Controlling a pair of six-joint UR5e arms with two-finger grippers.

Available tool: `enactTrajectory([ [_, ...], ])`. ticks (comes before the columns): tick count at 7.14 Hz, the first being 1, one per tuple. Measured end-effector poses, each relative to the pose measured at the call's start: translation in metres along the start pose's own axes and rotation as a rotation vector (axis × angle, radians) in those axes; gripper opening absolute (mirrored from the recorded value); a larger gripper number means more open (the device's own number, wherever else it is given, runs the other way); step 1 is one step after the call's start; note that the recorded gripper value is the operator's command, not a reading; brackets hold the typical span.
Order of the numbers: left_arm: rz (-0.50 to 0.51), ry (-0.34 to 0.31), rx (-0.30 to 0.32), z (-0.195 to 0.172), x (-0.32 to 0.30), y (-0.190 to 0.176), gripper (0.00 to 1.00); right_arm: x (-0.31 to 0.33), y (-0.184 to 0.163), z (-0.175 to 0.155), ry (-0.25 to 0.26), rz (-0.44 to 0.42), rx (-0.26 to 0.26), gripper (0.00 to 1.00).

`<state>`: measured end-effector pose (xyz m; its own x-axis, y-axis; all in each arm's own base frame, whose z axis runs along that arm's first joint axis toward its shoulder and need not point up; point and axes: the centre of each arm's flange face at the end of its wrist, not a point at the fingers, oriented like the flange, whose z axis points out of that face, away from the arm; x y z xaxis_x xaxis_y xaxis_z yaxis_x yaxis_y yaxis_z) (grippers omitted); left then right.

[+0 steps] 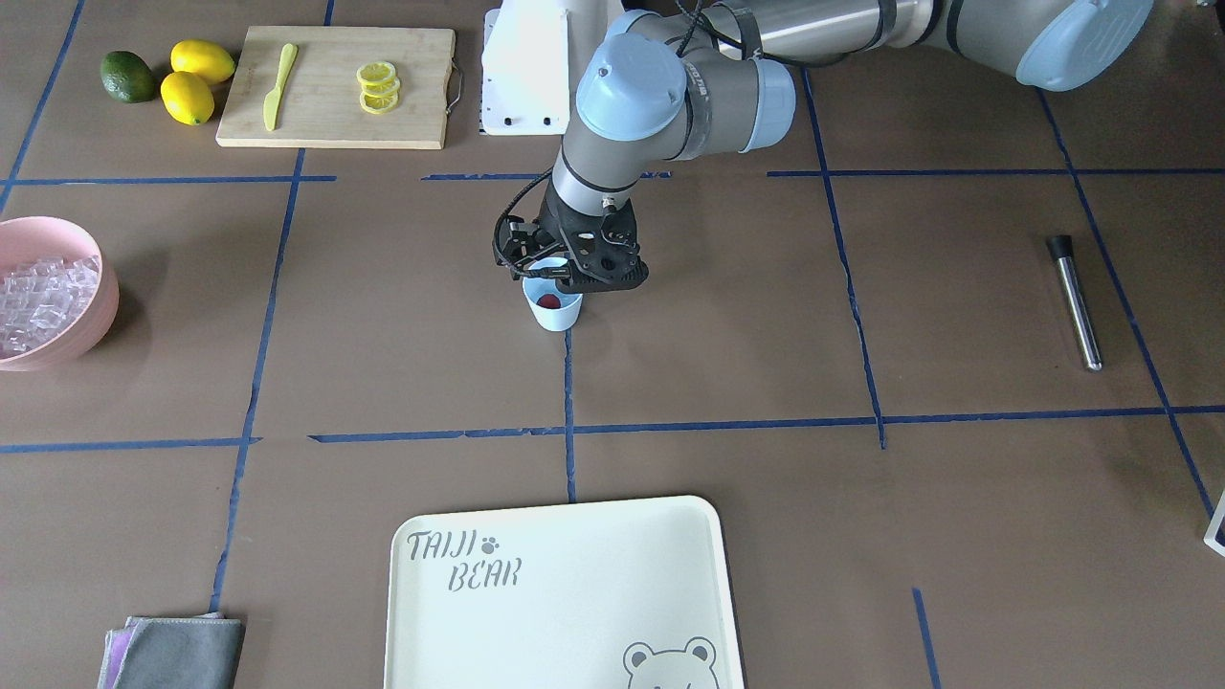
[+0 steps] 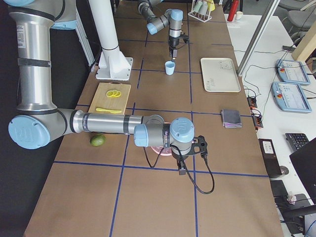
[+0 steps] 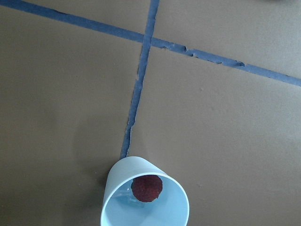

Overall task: Mash ice and strawberries in cup
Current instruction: 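Open the left gripper to drop the strawberry into the cup, then move the empty left gripper back toward the metal rod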

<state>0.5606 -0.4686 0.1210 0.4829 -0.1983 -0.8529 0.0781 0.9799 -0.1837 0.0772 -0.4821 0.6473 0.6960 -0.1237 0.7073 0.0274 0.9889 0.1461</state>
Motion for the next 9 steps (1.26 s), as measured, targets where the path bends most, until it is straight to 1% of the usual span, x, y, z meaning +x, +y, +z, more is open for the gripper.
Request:
enactTrajectory([
  [2,-0.005,-0.012,0.013,-0.007,-0.021,-0.015,1.00,-0.001,-0.002,-0.001,0.001,-0.002,0.001,1.00],
  [3,0.016,-0.025,0.018,-0.014,-0.048,-0.027,1.00,0.000,-0.001,0.000,0.001,-0.002,0.002,1.00],
  [4,0.037,-0.040,0.012,-0.030,-0.086,-0.046,1.00,0.001,0.001,0.001,0.002,-0.004,0.001,1.00],
  [6,0.089,-0.065,0.005,-0.089,-0.181,-0.090,1.00,0.004,0.004,0.004,0.003,-0.001,-0.004,1.00],
  [7,0.143,-0.095,0.011,-0.117,-0.224,-0.110,1.00,0.004,0.004,0.005,-0.001,0.005,-0.006,1.00],
  [9,0.247,-0.182,0.014,-0.157,-0.321,-0.145,1.00,0.002,0.005,0.006,-0.035,0.013,-0.007,1.00],
])
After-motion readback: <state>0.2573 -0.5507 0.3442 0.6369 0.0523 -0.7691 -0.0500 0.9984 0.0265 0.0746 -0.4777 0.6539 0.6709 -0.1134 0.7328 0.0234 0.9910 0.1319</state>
